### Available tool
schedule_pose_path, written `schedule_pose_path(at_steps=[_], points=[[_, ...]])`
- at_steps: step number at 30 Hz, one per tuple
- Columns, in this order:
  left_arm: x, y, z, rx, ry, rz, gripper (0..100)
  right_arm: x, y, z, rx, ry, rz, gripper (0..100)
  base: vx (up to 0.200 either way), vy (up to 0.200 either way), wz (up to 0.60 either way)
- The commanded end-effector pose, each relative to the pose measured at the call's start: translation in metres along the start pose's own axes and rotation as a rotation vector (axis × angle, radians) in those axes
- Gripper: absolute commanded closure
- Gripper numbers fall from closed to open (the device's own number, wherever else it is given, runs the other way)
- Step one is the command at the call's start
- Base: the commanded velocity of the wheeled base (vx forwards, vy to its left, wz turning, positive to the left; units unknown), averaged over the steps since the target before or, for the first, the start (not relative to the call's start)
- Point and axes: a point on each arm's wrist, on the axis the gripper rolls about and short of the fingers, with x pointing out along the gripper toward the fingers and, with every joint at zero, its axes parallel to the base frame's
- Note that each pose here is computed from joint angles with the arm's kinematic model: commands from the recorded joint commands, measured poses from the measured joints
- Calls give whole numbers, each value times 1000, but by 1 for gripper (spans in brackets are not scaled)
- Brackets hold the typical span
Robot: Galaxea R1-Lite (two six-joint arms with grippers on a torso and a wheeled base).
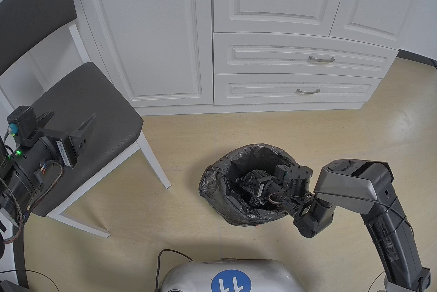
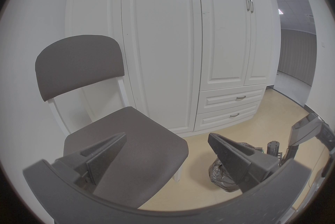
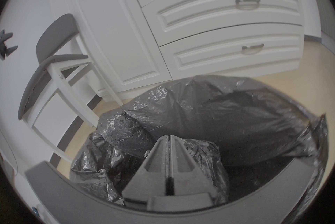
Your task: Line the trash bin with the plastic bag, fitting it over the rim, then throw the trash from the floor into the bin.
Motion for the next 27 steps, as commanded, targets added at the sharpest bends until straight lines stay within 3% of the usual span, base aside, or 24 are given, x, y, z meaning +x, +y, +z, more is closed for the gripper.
schedule_pose_path(at_steps=[1,7,10,21,23,27], points=[[0,0,0,0,2,0,0,5,-4,-13,32,32,-12,100,0,0,0],[0,0,0,0,2,0,0,9,-2,-7,53,3,-2,100,0,0,0],[0,0,1,0,-3,0,0,6,4,7,105,-38,15,100,0,0,0],[-6,3,7,-13,-36,4,0,-53,12,79,117,-70,74,100,0,0,0],[-10,5,11,-20,-56,8,0,-69,8,108,102,-144,95,100,0,0,0],[-11,5,10,-19,-55,8,0,-91,-1,136,57,-204,66,100,0,0,0]])
